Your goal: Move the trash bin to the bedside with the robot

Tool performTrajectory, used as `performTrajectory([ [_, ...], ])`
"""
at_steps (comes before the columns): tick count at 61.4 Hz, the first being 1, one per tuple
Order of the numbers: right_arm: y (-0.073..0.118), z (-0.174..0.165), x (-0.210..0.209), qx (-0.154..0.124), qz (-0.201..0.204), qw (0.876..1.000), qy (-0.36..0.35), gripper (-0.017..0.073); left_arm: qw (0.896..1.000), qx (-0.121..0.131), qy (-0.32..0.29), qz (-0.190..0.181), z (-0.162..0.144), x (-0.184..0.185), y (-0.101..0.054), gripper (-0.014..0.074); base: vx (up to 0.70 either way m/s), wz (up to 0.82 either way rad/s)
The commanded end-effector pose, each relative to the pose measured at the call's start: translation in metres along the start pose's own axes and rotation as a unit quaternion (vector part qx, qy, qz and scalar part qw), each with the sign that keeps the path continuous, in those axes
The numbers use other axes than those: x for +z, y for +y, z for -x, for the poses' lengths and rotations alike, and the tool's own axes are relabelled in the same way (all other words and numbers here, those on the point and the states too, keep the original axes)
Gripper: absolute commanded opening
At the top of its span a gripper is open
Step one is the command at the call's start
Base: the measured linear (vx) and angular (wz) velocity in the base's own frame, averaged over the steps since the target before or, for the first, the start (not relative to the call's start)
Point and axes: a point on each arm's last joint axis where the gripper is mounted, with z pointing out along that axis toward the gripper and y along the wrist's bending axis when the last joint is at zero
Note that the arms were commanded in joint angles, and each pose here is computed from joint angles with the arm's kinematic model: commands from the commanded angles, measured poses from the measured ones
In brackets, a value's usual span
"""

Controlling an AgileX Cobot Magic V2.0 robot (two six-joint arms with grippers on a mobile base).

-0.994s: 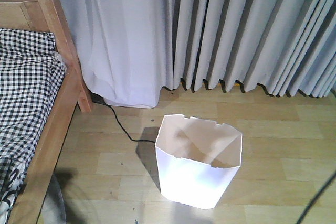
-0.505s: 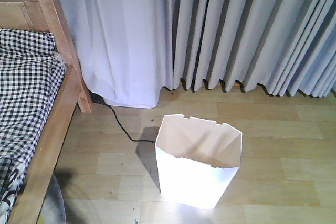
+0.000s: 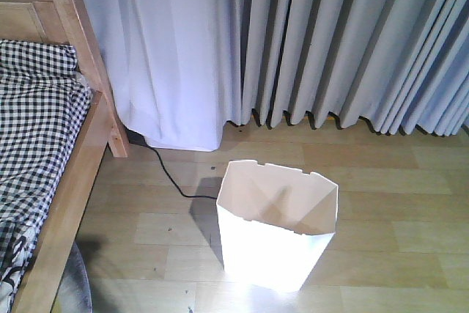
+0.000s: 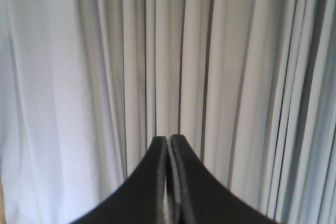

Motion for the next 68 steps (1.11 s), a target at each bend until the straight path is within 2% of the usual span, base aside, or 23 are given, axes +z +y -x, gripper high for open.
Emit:
performTrajectory([
  [1,-0.0001,0.0090,0.0000,0.011,0.000,1.000,-0.011,-0.0009,1.000,-0.005,-0.031,-0.002,0.0006,0.0005,0.0001,-0.0006,0.00,0.00],
  [27,-0.0001,0.0090,0.0000,0.010,0.000,1.000,-0.011,-0.0009,1.000,-0.005,-0.031,-0.002,0.0006,0.0005,0.0001,-0.0006,0.00,0.00],
  [34,-0.0021,0.0089,-0.0001,0.000,-0.011,1.000,-0.011,-0.0009,1.000,-0.005,-0.031,-0.002,0.0006,0.0005,0.0001,-0.0006,0.00,0.00],
  [41,-0.0002,0.0092,-0.0004,-0.035,-0.001,0.999,-0.013,-0.0009,1.000,-0.005,-0.031,-0.002,0.0006,0.0005,0.0001,-0.0006,0.00,0.00],
  [42,-0.0002,0.0093,-0.0005,-0.028,-0.001,1.000,-0.013,-0.0009,1.000,-0.005,-0.031,-0.002,0.0006,0.0005,0.0001,-0.0006,0.00,0.00],
  [43,-0.0002,0.0094,-0.0007,-0.038,-0.001,0.999,-0.014,-0.0009,1.000,-0.005,-0.031,-0.002,0.0006,0.0005,0.0001,-0.0006,0.00,0.00],
  [46,-0.0002,0.0093,-0.0007,-0.040,-0.001,0.999,-0.014,-0.0009,1.000,-0.005,-0.031,-0.002,0.0006,0.0005,0.0001,-0.0006,0.00,0.00],
  [55,0.0005,0.0082,-0.0007,-0.046,0.003,0.999,-0.008,-0.0009,1.000,-0.005,-0.031,-0.002,0.0006,0.0005,0.0001,-0.0006,0.00,0.00],
  [56,0.0007,0.0078,-0.0007,-0.036,0.004,0.999,-0.006,-0.0009,1.000,-0.005,-0.031,-0.002,0.0006,0.0005,0.0001,-0.0006,0.00,0.00],
  [57,0.0007,0.0075,-0.0006,-0.048,0.004,0.999,-0.004,-0.0009,1.000,-0.005,-0.031,-0.002,0.0006,0.0005,0.0001,-0.0006,0.00,0.00],
  [58,0.0008,0.0071,-0.0006,-0.038,0.005,0.999,-0.002,-0.0009,1.000,-0.005,-0.031,-0.002,0.0006,0.0005,0.0001,-0.0006,0.00,0.00],
  [59,0.0008,0.0068,-0.0006,-0.047,0.005,0.999,0.000,-0.0009,1.000,-0.005,-0.031,-0.002,0.0006,0.0005,0.0001,-0.0006,0.00,0.00],
  [60,0.0008,0.0066,-0.0006,-0.037,0.005,0.999,0.001,-0.0009,1.000,-0.005,-0.031,-0.002,0.0006,0.0005,0.0001,-0.0006,0.00,0.00],
  [68,0.0002,0.0053,-0.0036,-0.037,0.002,0.999,-0.003,-0.0009,1.000,-0.005,-0.031,-0.002,0.0006,0.0005,0.0001,-0.0006,0.00,0.00],
])
